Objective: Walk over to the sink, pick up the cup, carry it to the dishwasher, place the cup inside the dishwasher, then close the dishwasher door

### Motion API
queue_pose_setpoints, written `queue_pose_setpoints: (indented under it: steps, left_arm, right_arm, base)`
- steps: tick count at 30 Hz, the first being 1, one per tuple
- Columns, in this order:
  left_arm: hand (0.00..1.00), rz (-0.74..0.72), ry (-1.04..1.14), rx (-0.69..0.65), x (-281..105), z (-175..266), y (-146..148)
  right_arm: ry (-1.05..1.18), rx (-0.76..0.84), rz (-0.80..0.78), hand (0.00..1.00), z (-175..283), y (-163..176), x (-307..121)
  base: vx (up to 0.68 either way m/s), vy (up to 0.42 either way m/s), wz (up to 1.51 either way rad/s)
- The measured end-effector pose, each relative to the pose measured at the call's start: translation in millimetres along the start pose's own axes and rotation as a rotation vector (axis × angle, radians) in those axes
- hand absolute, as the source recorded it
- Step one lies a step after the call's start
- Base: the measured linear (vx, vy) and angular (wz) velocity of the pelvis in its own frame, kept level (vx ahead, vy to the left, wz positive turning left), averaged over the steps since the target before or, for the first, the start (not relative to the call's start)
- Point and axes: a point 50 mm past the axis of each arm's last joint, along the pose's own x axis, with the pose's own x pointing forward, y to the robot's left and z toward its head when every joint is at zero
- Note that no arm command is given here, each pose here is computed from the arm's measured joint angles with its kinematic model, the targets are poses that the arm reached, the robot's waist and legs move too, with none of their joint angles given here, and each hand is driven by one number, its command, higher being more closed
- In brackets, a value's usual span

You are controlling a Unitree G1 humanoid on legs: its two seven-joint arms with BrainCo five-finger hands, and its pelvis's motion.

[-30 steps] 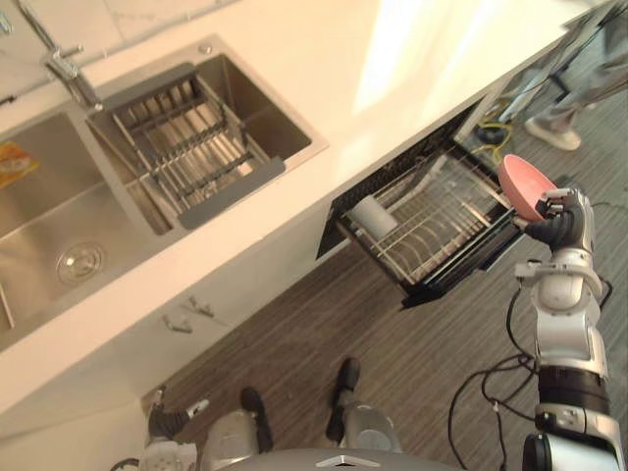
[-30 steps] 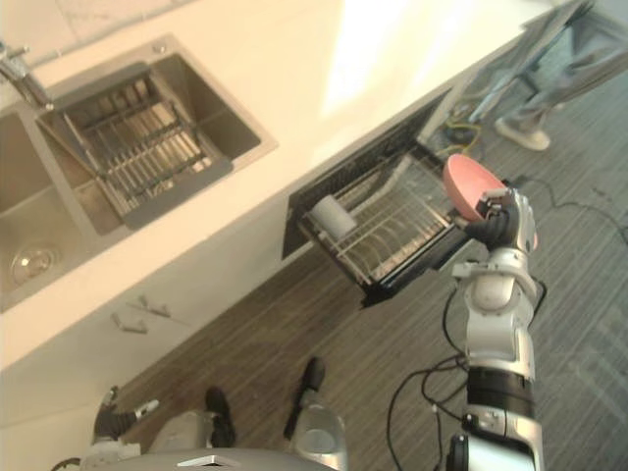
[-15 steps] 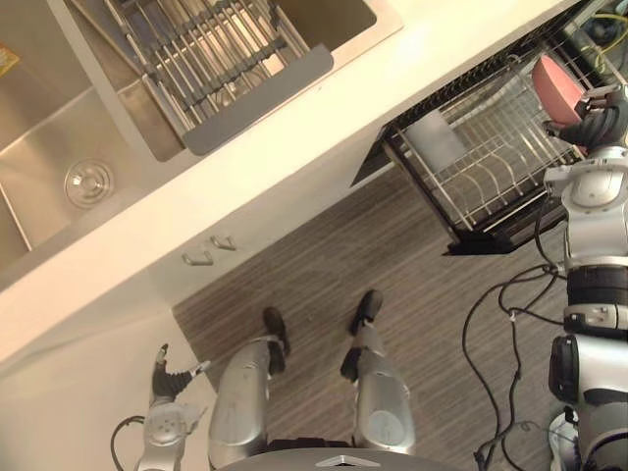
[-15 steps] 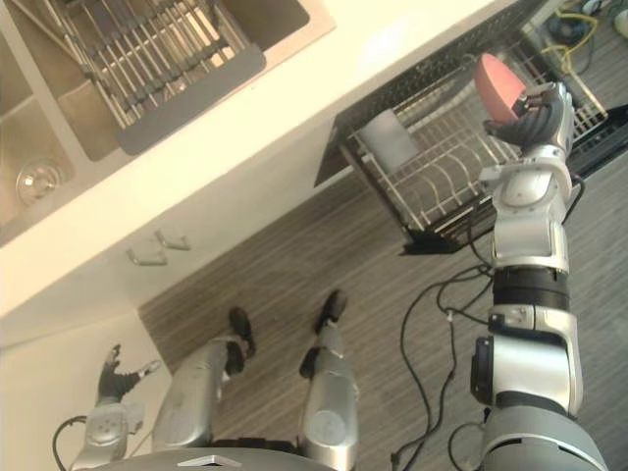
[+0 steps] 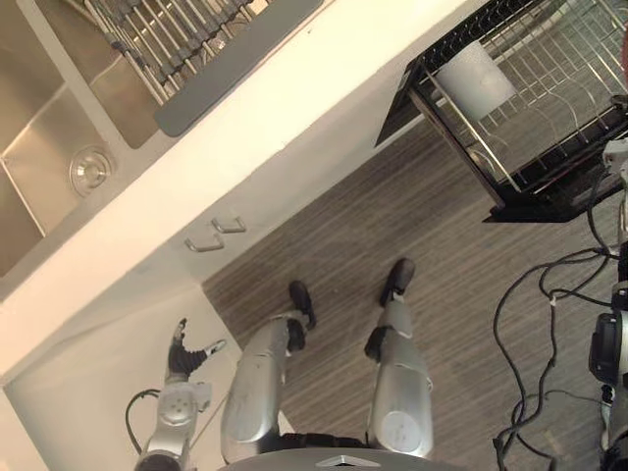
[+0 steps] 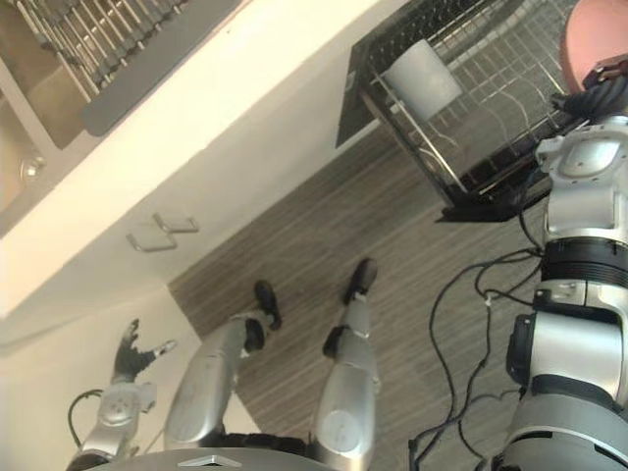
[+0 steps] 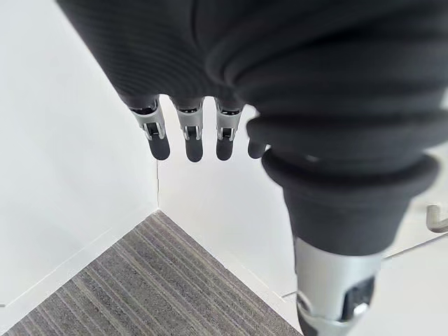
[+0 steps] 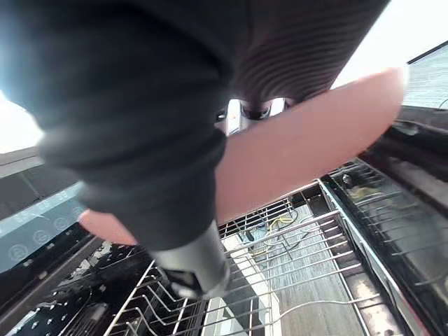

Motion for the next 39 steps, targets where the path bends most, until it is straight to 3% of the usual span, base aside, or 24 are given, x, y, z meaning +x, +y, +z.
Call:
queue_pose_setpoints:
  steps: [14, 24, 31, 39]
  left_arm:
    - [0.0, -0.055, 0.003, -0.019, -3, 1, -12]
    - [0.0, -0.093, 0.007, -0.025, -4, -1, -14]
    - [0.0, -0.093, 0.001, -0.027, -4, 0, -14]
    - [0.0, -0.102, -0.002, -0.023, -5, 0, -16]
  right_arm:
    - [-0.096, -0.013, -0.037, 1.0, 15, -17, 7]
    - [-0.148, -0.05, 0.082, 1.0, 35, -25, 16]
    - [-0.158, -0.131, 0.226, 1.0, 40, -13, 14]
    - [-0.19, -0.167, 0.275, 1.0, 54, -6, 15]
  base:
    - [0.01, 0.006, -0.02]
    - [0.0, 0.002, 0.03]
    - [-0.01, -0.029, 0.12]
    - [0.01, -0.012, 0.09]
